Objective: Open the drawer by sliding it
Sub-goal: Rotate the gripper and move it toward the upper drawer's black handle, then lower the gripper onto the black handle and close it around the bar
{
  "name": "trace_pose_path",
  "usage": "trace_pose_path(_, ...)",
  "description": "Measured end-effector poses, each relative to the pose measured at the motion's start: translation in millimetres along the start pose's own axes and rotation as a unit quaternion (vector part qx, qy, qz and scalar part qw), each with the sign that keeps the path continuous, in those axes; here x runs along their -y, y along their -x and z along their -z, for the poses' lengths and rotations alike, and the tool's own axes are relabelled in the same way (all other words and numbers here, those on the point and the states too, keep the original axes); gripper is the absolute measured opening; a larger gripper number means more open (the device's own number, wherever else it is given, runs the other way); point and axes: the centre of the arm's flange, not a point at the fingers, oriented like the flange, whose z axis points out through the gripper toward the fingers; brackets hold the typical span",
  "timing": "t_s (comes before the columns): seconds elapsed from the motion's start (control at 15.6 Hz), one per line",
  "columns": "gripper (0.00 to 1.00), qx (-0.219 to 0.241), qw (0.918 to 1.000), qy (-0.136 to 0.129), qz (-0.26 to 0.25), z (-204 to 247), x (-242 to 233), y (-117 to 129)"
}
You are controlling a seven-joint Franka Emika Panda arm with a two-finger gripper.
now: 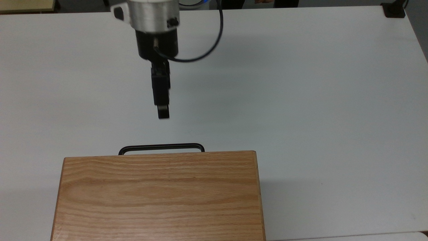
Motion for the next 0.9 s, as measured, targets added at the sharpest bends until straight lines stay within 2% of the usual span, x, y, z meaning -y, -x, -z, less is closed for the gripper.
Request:
trace_pose_path(0.06,0.99,-0.001,0.9995,-0.031,-0.009,-12.6,3.8,7.4)
trace_pose_path(0.39,0.94,-0.010,0.9905,-0.135,-0.020,-37.0,11.6,10.6)
trace_pose_path(0.45,0.85,-0.010,0.9879,-0.152,-0.026,-41.1,11.9,10.6)
trace_pose_path(0.58,0.80,-0.008,0.9843,-0.171,-0.044,-46.3,14.3,9.5)
trace_pose_path(0.71,0.70,-0.007,0.9826,-0.177,-0.054,-47.0,19.3,8.5)
trace_pose_path(0.77,0.70,-0.007,0.9821,-0.180,-0.057,-46.4,21.4,8.1)
trace_pose_path(0.83,0.57,-0.007,0.9816,-0.182,-0.059,-45.8,23.0,7.7)
trace_pose_path(0.9,0.56,-0.007,0.9815,-0.182,-0.059,-45.5,23.4,7.6)
